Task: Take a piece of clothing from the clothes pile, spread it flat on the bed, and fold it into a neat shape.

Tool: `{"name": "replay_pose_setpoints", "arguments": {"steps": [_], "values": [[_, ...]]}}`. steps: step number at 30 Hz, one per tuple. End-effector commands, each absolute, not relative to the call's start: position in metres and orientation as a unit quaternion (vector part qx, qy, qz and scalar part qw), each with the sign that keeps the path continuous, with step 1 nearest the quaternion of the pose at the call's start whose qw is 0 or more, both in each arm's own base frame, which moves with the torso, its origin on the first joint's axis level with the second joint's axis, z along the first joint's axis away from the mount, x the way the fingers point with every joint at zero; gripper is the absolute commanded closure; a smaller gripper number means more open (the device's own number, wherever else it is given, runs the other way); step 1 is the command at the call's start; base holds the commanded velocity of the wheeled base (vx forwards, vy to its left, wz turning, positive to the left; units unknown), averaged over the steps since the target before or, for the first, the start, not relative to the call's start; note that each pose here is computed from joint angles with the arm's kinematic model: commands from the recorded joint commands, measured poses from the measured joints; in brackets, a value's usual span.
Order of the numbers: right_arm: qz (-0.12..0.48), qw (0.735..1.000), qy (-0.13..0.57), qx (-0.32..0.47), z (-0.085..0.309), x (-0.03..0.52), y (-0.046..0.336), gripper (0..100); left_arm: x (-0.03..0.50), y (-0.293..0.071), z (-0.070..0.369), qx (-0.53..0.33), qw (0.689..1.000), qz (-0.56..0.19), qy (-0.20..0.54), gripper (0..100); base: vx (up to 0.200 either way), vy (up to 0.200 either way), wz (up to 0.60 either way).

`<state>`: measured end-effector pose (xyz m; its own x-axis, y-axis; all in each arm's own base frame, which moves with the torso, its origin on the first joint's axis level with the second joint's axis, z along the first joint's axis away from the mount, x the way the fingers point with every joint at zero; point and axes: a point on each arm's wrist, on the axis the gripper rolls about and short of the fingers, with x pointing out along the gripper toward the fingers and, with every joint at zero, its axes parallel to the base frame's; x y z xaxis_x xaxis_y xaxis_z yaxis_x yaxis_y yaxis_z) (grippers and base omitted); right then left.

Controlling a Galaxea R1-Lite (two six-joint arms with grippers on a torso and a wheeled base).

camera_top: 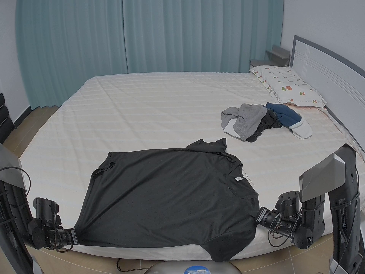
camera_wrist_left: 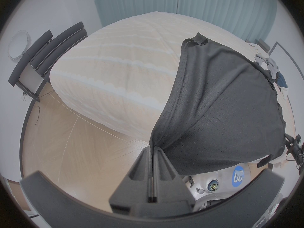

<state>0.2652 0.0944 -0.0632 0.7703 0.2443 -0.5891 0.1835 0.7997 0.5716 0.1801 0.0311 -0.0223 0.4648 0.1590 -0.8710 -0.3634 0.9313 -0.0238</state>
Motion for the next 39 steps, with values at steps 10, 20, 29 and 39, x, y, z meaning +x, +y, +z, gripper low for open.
{"name": "replay_pose_setpoints", "arguments": {"steps": [10, 20, 29, 39], "values": [[-0.001, 0.879, 0.365, 0.308, -0.052, 0.239, 0.082, 100, 0.176, 0.031, -0.022, -0.104, 0.845, 0.155, 0.5, 100, 0.0, 0.0, 0.0], [-0.008, 0.875, 0.375, 0.306, -0.056, 0.236, 0.079, 100, 0.176, 0.031, -0.021, -0.106, 0.848, 0.153, 0.497, 100, 0.0, 0.0, 0.0], [0.001, 0.867, 0.342, 0.362, -0.035, 0.244, 0.067, 0, 0.18, 0.031, -0.016, -0.113, 0.861, 0.147, 0.473, 0, 0.0, 0.0, 0.0], [0.003, 0.846, 0.33, 0.419, -0.027, 0.252, 0.05, 0, 0.189, 0.035, 0.008, -0.17, 0.901, 0.074, 0.392, 0, 0.0, 0.0, 0.0]]}}
